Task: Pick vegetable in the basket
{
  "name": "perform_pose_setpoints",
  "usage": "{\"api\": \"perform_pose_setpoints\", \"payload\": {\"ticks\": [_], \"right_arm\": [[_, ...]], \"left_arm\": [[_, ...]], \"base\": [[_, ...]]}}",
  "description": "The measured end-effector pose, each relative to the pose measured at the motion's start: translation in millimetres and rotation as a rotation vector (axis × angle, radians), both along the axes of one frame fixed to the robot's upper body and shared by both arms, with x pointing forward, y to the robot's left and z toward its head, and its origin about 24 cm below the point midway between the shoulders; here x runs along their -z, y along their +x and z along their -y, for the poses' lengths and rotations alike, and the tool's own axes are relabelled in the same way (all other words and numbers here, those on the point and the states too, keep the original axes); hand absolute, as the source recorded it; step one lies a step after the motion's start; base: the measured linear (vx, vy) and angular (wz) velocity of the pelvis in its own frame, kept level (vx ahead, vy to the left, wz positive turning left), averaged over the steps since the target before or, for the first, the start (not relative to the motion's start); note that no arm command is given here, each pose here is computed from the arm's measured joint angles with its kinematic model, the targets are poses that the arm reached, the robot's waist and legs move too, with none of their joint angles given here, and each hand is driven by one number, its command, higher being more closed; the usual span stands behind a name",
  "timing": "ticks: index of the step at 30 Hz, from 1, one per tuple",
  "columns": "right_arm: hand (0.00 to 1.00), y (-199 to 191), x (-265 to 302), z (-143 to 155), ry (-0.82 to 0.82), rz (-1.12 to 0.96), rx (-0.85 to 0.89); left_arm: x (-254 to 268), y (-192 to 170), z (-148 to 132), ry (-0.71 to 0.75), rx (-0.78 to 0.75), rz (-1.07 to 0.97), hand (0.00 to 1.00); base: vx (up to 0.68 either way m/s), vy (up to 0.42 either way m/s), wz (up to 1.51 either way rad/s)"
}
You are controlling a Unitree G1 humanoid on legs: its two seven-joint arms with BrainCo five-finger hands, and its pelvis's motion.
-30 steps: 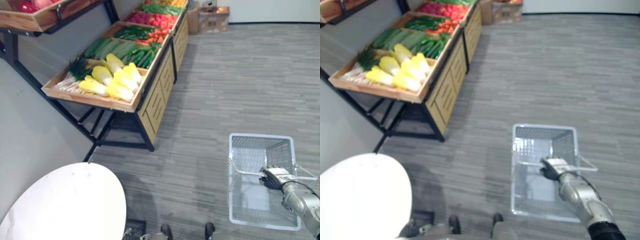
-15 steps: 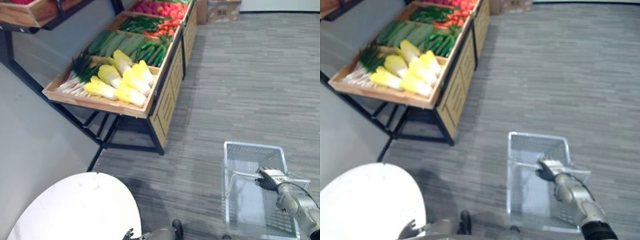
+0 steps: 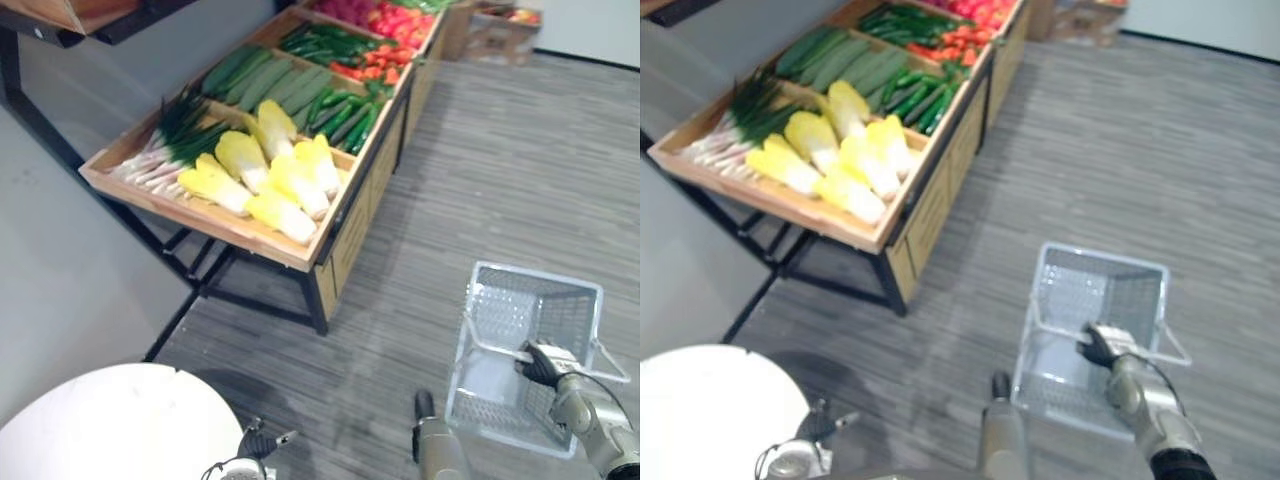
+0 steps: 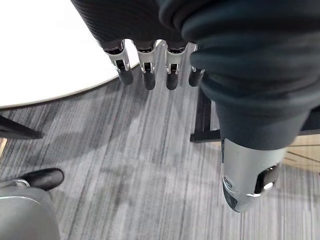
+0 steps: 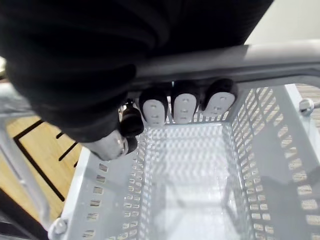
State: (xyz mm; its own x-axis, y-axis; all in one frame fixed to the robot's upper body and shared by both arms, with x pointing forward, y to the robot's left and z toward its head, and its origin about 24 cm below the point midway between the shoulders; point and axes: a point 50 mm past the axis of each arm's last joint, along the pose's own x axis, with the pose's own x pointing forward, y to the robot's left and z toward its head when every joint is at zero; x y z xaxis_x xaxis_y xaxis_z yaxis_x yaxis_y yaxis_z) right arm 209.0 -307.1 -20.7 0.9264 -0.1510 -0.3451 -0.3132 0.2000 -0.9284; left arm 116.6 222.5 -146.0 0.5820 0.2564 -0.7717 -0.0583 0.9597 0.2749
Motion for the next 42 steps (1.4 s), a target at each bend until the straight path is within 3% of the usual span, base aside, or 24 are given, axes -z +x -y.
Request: {"api": "perform_pose_setpoints", "payload": {"ticks": [8,13,20,25,32,42], "right_arm": [[1.00,-8.4,7.9,10.9,-0.001,-0.043,0.064],[1.00,-33.6,21.6,21.1,-0.005,-0.117,0.124],[1.00,-40.5,30.4,14.4,0.019,-0.138,0.132],[1.00,-40.6,35.6,8.9,0.030,-0.143,0.123],[1.00,-40.3,41.6,4.1,0.064,-0.128,0.156],[1.00,-42.6,54.2,-4.0,0.112,-0.163,0.185]], "left_arm": [[7.7,-9.6,14.0,-0.085,-0.143,-0.020,0.00],[6.8,-6.3,19.5,-0.097,-0.138,-0.005,0.00],[6.6,-7.7,19.7,-0.072,-0.126,-0.011,0.00],[7.1,-10.8,14.2,-0.054,-0.155,-0.019,0.00],[17.8,-58.1,1.7,-0.021,-0.163,-0.182,0.00],[9.2,-53.5,-28.1,0.068,-0.134,-0.166,0.00]], "base": [[0.37,-0.445,0.43],[0.14,-0.224,0.73],[0.04,0.016,0.46],[0.05,0.087,0.20],[0.07,0.087,0.19],[0.24,-0.265,0.34]]}}
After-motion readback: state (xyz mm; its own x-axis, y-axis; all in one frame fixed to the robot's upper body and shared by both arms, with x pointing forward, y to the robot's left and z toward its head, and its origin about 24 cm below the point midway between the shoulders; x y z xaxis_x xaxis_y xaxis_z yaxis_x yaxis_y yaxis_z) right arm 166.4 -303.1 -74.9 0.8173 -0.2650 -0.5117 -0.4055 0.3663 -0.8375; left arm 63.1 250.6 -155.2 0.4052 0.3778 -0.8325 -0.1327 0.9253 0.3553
